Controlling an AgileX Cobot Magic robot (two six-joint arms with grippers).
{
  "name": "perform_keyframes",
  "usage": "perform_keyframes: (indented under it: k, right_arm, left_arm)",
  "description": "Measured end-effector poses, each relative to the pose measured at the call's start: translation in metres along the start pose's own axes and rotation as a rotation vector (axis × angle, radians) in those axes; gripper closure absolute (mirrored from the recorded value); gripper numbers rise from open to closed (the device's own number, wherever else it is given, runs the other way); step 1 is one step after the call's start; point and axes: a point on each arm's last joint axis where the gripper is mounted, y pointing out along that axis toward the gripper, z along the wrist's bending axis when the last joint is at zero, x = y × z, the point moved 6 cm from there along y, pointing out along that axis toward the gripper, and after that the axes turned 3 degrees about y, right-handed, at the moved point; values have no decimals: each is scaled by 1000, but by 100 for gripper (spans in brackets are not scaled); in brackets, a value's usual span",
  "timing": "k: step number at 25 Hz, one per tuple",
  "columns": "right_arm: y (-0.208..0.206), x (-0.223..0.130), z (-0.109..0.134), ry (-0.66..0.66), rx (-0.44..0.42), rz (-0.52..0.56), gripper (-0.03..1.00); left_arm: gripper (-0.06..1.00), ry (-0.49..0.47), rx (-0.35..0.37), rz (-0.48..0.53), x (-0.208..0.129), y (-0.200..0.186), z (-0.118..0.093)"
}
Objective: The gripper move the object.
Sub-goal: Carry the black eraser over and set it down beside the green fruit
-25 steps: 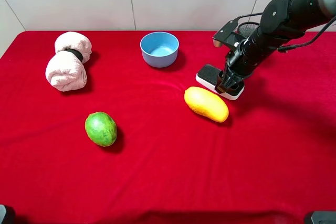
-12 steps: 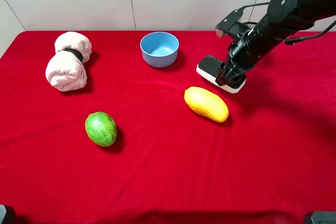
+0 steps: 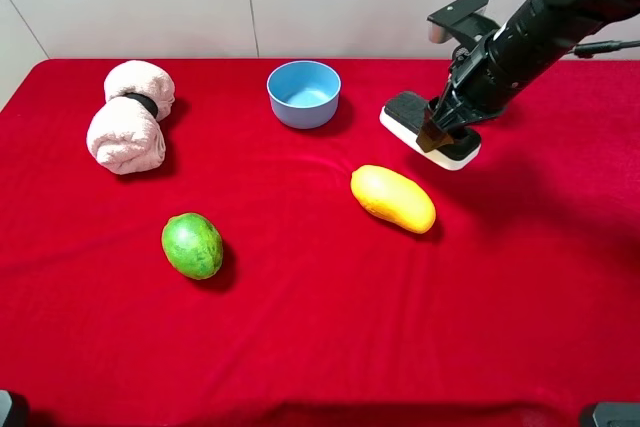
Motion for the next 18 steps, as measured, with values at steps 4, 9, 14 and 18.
perform_keyframes:
  k: [4,9,14,18]
  right_arm:
    - [-15,-6,8,78,34,35,52]
    - [-33,-8,18,162,52,45,52]
    - [-44,-3,47,165,66,41,52]
    - [-44,-2,70,172,75,61,52]
  left_arm:
    - [-4,0,0,0,0,0,0]
    - [-4,0,0,0,0,0,0]
    - [-4,0,0,0,0,0,0]
    - [-4,0,0,0,0,0,0]
